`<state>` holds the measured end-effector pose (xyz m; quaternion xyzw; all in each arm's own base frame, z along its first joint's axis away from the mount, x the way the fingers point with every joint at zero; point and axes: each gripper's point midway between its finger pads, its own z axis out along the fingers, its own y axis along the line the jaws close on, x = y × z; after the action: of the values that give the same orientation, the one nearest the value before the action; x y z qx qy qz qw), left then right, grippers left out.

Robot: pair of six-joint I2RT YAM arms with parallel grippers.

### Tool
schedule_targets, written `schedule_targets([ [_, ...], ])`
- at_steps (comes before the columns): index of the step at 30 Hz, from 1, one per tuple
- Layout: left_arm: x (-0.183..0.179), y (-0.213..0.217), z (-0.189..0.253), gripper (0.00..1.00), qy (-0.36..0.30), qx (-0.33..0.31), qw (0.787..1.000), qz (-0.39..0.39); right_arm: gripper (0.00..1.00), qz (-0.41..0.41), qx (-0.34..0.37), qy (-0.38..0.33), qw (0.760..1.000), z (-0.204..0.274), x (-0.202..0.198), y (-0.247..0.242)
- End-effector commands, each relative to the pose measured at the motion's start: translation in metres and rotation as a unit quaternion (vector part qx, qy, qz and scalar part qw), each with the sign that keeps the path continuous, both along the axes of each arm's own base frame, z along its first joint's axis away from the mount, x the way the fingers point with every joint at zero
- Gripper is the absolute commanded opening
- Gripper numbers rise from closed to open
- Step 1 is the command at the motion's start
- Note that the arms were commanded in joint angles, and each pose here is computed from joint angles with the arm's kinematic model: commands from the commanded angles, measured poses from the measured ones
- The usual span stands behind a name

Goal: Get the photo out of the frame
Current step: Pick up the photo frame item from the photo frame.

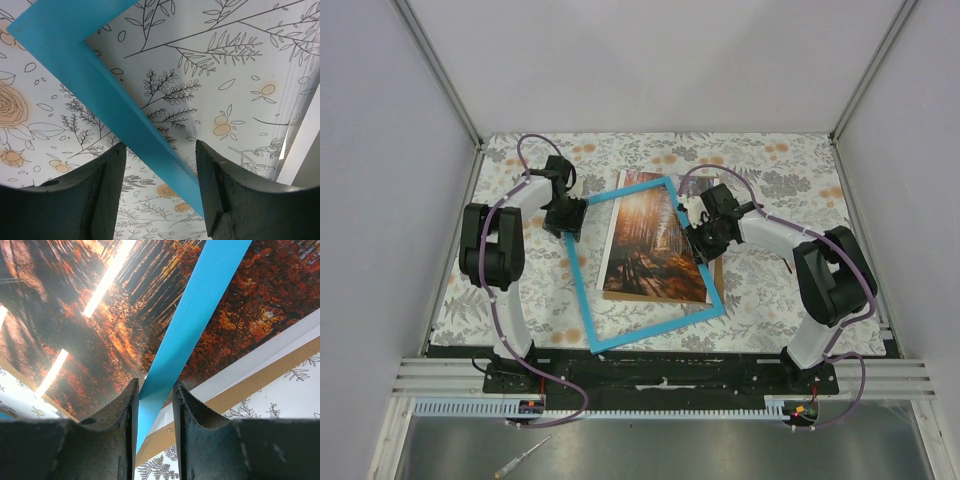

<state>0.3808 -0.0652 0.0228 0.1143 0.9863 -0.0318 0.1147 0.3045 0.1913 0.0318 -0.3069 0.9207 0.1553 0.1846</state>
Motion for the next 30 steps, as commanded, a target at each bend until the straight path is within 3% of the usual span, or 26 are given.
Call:
schedule_targets([
  [1,0.008,-0.002,-0.001,0.62,-0.006,-0.01,1.0,0.01,0.3,0.03,0.002,-0.011,0.999,0.007,0.005,0.013],
  [6,0.01,-0.003,0.006,0.52,-0.012,-0.017,1.0,0.01,0.15,0.035,0.001,-0.004,0.999,0.006,-0.001,0.016],
  [11,0.016,-0.005,0.02,0.43,-0.029,-0.025,0.999,0.007,0.07,0.037,0.005,-0.001,0.999,0.012,-0.004,0.02],
  [15,0.021,-0.008,0.032,0.42,-0.039,-0.038,0.999,0.004,0.01,0.041,0.014,-0.006,0.999,0.022,-0.005,0.024],
  [30,0.043,-0.009,0.074,0.41,-0.076,-0.051,0.996,-0.001,0.0,0.086,0.054,-0.005,0.995,0.06,-0.009,0.056],
])
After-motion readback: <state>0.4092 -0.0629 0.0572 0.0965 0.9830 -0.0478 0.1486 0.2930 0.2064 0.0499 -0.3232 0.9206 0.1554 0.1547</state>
